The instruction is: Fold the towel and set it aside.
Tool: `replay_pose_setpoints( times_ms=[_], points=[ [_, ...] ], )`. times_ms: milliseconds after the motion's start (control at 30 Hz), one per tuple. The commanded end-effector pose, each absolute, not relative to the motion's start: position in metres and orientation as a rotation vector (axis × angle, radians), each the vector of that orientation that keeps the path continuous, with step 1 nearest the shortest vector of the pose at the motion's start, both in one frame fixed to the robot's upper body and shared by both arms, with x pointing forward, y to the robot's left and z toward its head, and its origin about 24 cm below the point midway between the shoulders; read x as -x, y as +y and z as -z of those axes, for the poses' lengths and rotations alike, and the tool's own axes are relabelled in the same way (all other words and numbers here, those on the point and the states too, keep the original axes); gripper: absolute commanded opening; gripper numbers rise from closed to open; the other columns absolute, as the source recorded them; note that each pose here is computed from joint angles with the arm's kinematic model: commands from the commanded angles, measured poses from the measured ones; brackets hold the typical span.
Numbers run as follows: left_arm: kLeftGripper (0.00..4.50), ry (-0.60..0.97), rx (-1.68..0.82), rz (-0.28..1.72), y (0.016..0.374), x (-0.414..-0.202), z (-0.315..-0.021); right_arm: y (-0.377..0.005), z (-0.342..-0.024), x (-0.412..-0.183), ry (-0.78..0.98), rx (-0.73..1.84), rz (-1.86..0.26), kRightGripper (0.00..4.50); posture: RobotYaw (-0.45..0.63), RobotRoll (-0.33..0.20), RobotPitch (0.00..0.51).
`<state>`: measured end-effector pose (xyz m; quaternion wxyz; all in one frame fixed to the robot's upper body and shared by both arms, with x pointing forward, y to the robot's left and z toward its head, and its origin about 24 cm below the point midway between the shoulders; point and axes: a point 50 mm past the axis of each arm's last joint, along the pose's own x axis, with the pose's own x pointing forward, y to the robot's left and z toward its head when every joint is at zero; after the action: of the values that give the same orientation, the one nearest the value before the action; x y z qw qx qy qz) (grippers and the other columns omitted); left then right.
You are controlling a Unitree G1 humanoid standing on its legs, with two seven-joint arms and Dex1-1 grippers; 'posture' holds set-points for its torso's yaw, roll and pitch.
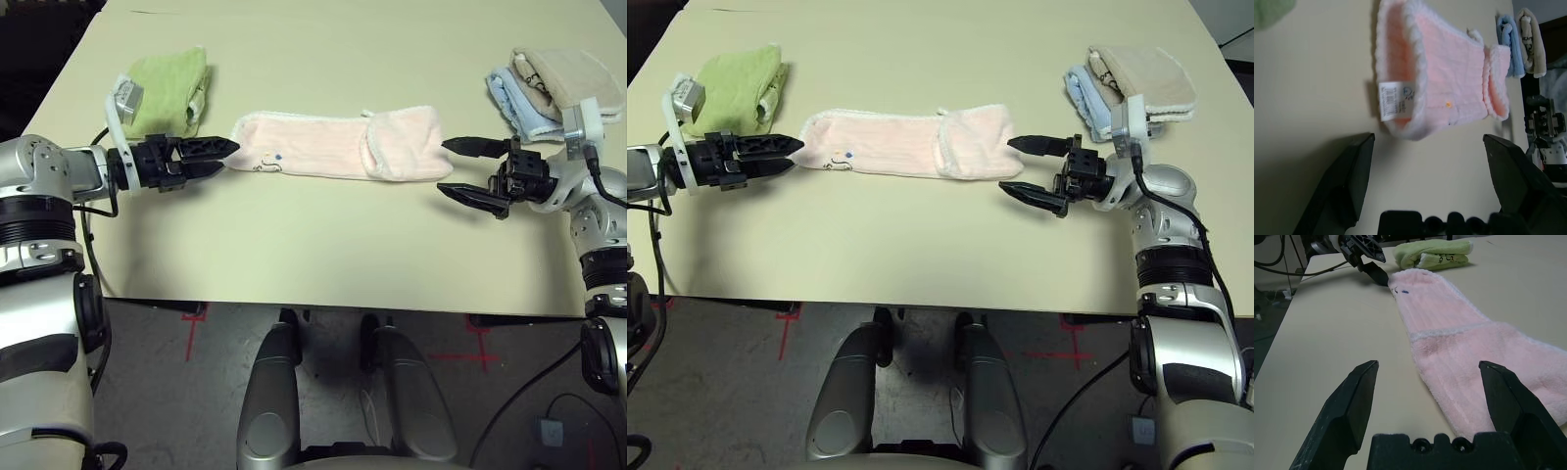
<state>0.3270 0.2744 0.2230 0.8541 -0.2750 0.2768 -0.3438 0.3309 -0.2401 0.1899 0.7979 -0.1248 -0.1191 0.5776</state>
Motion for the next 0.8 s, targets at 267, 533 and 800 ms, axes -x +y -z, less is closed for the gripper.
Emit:
replay_pose_setpoints(
  times_ms=[267,533,800],
  points=[
    [4.5,0.557,0.663,0.739,0.256,-0.34,-0.217,-0.24,-0.186,-0.328,-0.236,0.288,-1.248,4.45,0.02,0.0,0.311],
    [4.5,0.513,0.655,0.678,0.257,-0.352,-0.213,-0.241,-0.186,-0.326,-0.234,0.291,-1.242,4.45,0.01,0.0,0.308],
    [2.74,0.509,0.616,0.625,0.261,-0.357,-0.208,-0.24,-0.188,-0.327,-0.235,0.294,-1.241,4.5,0.01,0.0,0.306]
  ],
)
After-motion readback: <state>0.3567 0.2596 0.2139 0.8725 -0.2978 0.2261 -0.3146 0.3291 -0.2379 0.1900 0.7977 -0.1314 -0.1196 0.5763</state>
